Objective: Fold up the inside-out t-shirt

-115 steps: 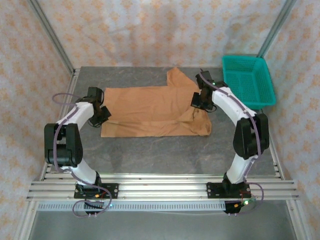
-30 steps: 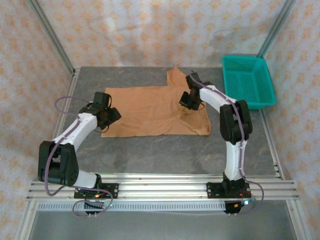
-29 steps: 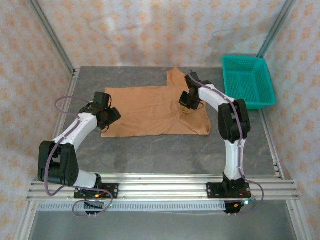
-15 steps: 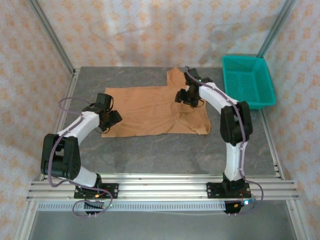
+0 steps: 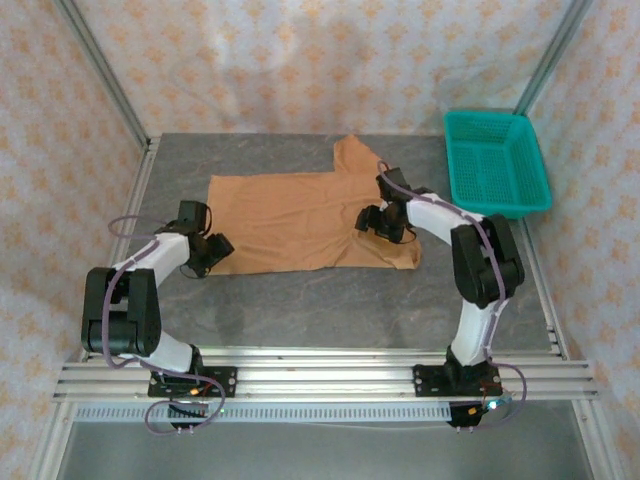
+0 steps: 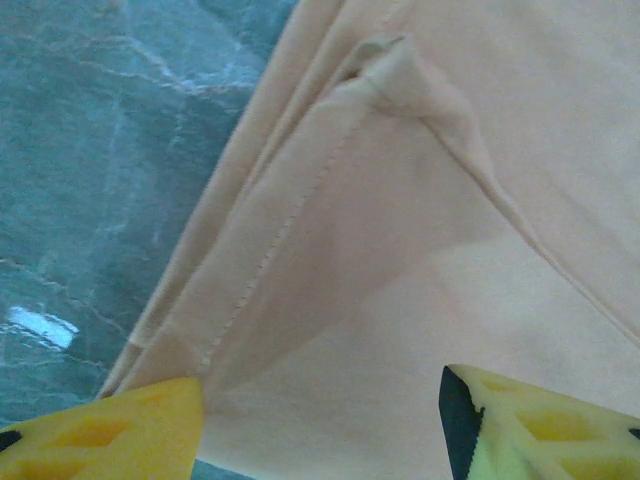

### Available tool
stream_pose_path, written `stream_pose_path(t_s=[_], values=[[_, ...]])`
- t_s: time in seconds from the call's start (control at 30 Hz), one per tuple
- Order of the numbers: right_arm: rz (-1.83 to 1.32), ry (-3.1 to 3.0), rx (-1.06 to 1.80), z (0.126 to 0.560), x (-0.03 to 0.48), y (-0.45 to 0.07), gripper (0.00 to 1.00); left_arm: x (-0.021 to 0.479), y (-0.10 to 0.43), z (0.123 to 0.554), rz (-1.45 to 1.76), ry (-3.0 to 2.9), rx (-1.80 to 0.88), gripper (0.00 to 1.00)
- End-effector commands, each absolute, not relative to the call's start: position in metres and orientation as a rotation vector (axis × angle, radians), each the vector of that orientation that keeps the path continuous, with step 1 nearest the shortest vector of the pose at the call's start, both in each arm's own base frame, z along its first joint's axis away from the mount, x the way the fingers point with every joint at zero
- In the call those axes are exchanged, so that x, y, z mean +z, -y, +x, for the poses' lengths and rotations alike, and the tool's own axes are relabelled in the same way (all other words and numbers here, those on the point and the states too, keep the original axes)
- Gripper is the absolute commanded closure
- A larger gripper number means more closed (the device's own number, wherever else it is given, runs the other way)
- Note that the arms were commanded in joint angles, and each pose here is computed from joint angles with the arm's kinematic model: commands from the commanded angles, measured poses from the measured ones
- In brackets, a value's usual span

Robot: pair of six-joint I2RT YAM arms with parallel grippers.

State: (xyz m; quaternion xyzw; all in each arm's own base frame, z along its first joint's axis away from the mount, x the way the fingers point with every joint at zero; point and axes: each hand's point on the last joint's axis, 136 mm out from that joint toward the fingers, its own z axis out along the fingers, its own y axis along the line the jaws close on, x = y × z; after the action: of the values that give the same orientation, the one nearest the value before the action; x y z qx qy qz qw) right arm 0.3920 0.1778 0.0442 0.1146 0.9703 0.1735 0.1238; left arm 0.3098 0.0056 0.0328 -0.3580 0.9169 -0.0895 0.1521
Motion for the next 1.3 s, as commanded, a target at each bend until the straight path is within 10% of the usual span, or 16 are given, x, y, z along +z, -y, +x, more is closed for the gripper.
stream_pose_path(t_s=[0.0, 1.27], values=[[0.355, -2.777, 0.509, 0.418, 0.045, -0.182, 0.31, 0.03, -0.01, 0.305, -1.018, -2.636, -0.252, 0.35], [0.349, -2.73, 0.457, 0.476, 0.093, -0.2, 0.15, 0.074, 0.037, 0.325, -0.9, -2.552, -0.411, 0.37]])
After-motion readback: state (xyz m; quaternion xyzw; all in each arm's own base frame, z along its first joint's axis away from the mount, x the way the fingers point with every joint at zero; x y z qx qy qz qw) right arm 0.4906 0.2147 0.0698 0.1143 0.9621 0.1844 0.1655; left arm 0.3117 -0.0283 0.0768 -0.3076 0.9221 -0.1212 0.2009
